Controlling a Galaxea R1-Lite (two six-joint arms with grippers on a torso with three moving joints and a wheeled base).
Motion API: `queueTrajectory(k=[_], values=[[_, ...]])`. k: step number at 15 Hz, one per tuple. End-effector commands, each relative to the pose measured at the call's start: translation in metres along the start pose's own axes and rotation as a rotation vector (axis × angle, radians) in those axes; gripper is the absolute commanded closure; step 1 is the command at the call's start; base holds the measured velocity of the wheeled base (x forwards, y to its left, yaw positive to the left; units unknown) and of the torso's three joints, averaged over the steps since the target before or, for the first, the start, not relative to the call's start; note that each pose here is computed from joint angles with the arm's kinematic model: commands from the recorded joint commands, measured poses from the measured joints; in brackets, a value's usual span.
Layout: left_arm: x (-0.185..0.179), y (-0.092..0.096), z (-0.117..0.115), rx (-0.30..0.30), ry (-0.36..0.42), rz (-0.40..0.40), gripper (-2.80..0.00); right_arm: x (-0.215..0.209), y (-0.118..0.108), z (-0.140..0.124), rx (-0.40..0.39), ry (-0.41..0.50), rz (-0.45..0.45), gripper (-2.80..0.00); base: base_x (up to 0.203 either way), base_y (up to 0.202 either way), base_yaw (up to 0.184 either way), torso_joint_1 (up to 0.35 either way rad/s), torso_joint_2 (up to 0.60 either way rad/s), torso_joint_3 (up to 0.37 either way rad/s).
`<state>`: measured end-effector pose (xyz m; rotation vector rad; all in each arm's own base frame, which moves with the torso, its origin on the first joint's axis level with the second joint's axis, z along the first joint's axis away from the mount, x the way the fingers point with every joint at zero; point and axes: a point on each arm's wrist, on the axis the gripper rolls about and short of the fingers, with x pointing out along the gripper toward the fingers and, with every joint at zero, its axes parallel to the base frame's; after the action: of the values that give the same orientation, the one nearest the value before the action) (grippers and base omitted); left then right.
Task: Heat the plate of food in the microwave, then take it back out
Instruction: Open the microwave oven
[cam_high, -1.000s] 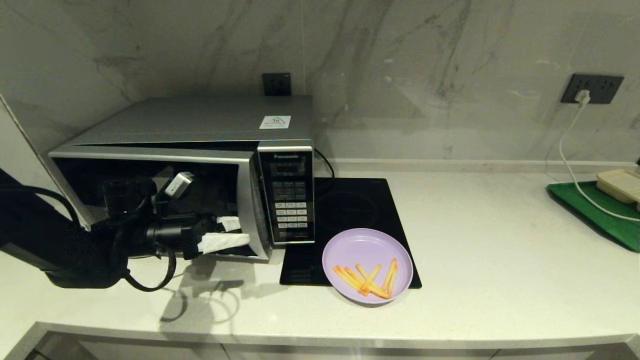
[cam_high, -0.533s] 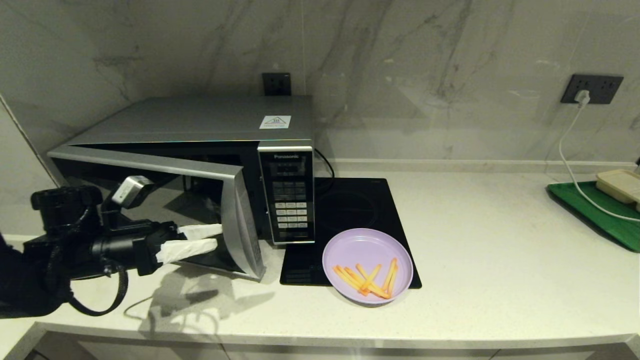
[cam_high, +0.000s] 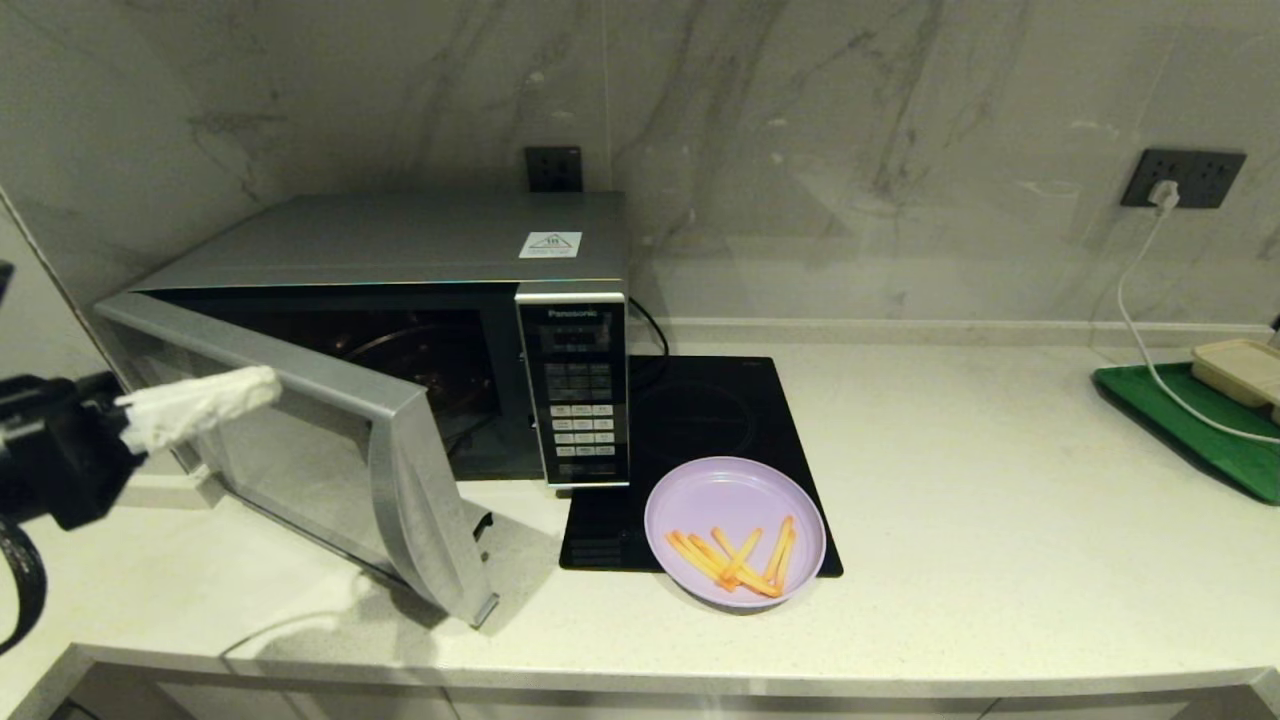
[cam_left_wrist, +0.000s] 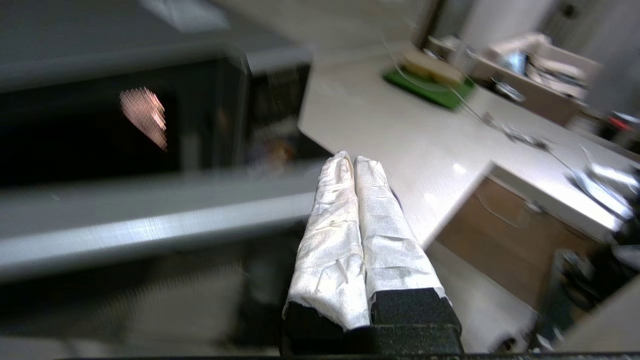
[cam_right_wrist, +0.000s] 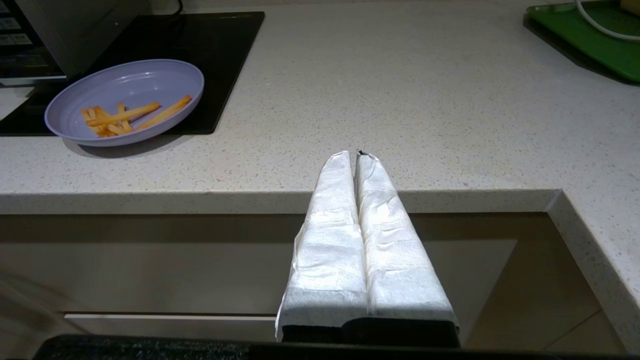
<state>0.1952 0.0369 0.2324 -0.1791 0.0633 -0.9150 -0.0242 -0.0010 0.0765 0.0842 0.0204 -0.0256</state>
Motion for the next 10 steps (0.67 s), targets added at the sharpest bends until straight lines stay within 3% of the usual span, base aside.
queueTrajectory(k=[1, 4, 6, 7, 8, 10], values=[[-0.02, -0.062, 0.054, 0.168, -0.105, 0.059, 0.0, 0.0, 0.0, 0.0, 0.001, 0.0, 0.0, 0.0, 0.0, 0.0, 0.0, 0.0, 0.0, 0.0], [-0.032, -0.104, 0.098, 0.145, -0.136, 0.144, 0.0, 0.0, 0.0, 0.0, 0.0, 0.0, 0.0, 0.0, 0.0, 0.0, 0.0, 0.0, 0.0, 0.0], [-0.037, -0.117, 0.115, 0.121, -0.15, 0.251, 0.0, 0.0, 0.0, 0.0, 0.001, 0.0, 0.0, 0.0, 0.0, 0.0, 0.0, 0.0, 0.0, 0.0], [-0.037, -0.115, 0.118, 0.142, -0.149, 0.35, 0.0, 0.0, 0.0, 0.0, 0.001, 0.0, 0.0, 0.0, 0.0, 0.0, 0.0, 0.0, 0.0, 0.0], [-0.036, -0.107, 0.118, 0.201, -0.135, 0.446, 0.0, 0.0, 0.0, 0.0, 0.001, 0.0, 0.001, 0.0, 0.0, 0.0, 0.0, 0.0, 0.0, 0.0], [-0.033, -0.084, 0.117, 0.329, -0.094, 0.737, 0.0, 0.0, 0.0, 0.0, 0.001, 0.0, 0.0, 0.0, 0.0, 0.0, 0.0, 0.0, 0.0, 0.0]])
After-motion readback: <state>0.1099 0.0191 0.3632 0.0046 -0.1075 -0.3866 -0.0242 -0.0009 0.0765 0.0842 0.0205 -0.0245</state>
